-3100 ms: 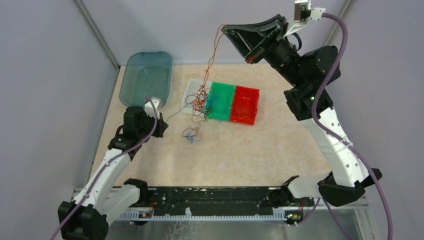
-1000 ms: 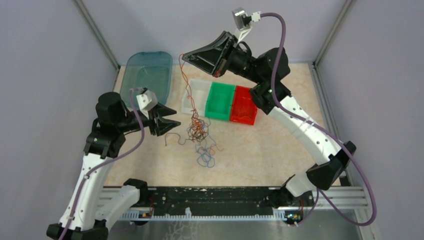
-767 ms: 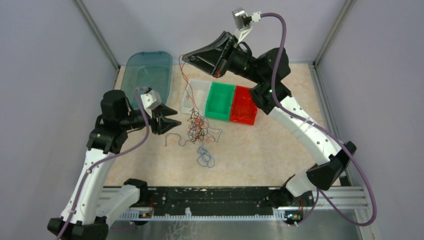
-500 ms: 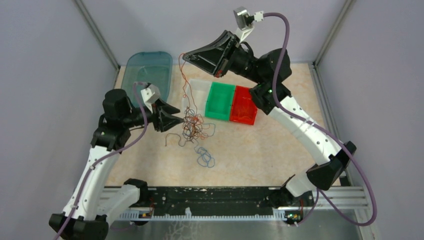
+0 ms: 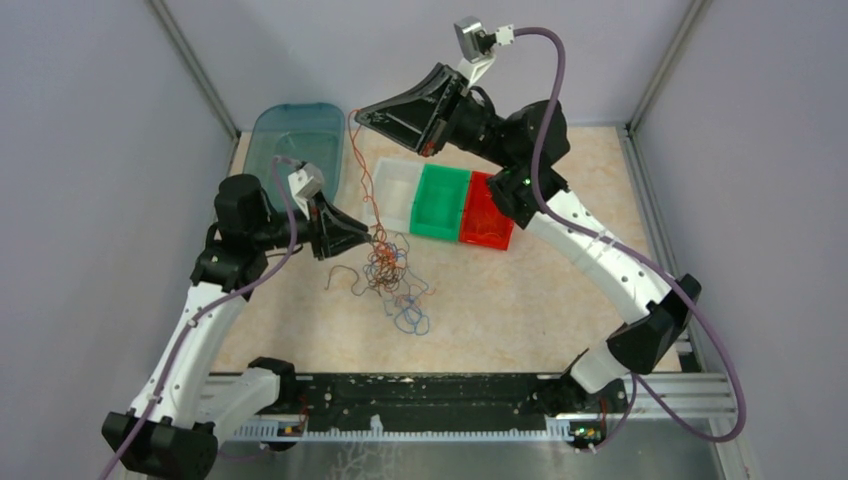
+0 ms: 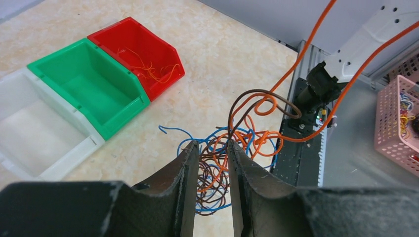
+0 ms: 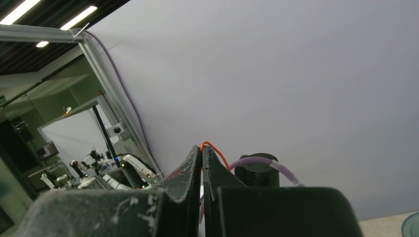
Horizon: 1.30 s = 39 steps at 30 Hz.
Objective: Untangle the cables
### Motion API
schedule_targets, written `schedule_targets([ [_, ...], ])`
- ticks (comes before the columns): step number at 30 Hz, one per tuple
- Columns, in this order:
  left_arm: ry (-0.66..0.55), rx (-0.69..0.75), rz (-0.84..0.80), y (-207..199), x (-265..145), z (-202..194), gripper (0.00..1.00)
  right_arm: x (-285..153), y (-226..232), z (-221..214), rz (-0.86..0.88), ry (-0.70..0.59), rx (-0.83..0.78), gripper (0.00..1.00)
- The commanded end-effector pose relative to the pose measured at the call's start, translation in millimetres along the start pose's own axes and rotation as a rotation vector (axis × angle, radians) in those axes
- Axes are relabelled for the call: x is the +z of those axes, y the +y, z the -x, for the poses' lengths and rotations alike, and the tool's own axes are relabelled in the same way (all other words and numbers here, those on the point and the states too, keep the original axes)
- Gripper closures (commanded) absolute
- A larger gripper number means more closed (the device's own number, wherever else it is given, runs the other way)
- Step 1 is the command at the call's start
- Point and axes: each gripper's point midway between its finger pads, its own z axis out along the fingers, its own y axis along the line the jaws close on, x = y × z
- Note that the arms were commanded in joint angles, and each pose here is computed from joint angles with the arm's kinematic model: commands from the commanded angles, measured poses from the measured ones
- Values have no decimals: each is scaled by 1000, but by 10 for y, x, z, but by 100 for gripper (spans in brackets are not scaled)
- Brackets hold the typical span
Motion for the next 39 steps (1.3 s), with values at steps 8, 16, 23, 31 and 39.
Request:
schedule_targets([
  [8,41,-6,-85,-222,-59,-156,66,89,221,156,82,-47,-29,100],
  [16,11,-6,-11,-83,-34,-68,79,116,246,113,92,-36,-28,100],
  [23,-6,-48,-50,-111,15,38,84,193,233,26,103,-24,-23,100],
  [31,24,-45,-30,-92,-10,-98,96,208,224,27,103,-22,-25,100],
  [39,33,35,112,78,-101,-136,100,170,268,80,66,-15,-93,100],
])
